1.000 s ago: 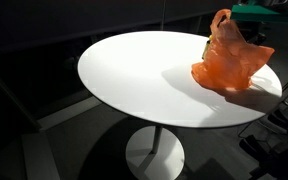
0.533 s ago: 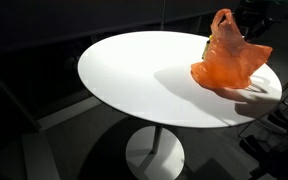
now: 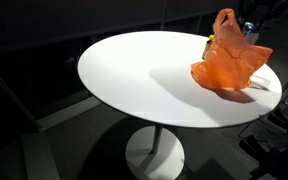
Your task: Remove the white and blue packet from the plastic bag
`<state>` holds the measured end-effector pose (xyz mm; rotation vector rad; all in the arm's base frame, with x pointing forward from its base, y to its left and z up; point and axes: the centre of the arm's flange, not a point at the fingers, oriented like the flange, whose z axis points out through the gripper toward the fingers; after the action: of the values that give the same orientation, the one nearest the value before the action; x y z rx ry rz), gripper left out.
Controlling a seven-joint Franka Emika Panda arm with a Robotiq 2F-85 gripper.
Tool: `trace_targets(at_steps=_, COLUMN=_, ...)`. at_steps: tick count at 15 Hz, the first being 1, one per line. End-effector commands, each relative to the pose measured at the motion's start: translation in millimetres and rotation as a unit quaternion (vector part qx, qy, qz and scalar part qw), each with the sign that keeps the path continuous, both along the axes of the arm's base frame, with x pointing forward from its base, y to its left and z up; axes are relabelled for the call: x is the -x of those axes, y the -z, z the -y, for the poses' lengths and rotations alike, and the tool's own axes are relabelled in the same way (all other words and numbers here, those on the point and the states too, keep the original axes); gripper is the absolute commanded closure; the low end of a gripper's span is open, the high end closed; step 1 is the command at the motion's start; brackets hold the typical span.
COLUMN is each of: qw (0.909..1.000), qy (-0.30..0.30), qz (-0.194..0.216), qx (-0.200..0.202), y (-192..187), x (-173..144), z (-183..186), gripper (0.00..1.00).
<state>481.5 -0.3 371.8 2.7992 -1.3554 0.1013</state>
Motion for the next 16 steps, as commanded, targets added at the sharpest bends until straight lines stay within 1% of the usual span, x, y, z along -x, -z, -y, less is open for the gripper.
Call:
trace_targets(at_steps=1, qw=0.9999, qy=0.013, qz=0.010, qx=0.003, y=-30, x=13, z=30, gripper=0.81)
trace_targets(at_steps=4, qw=0.9987, qy=0.046, qz=0.021, qx=0.004, y=-40, x=16, z=63, gripper=0.81)
trace_targets(at_steps=7, qw=0.9968, qy=0.076, qz=0.024, qx=0.004, y=-41, x=22, z=97, gripper=0.81)
trace_targets(at_steps=12, qw=0.9920, qy=0.125, qz=0.016, qx=0.005, y=-21, x=38, z=145, gripper=0.81)
trace_targets(at_steps=16, qw=0.9894, qy=0.145, qz=0.017, qx=0.002, y=2, x=45, z=166, gripper=0.81)
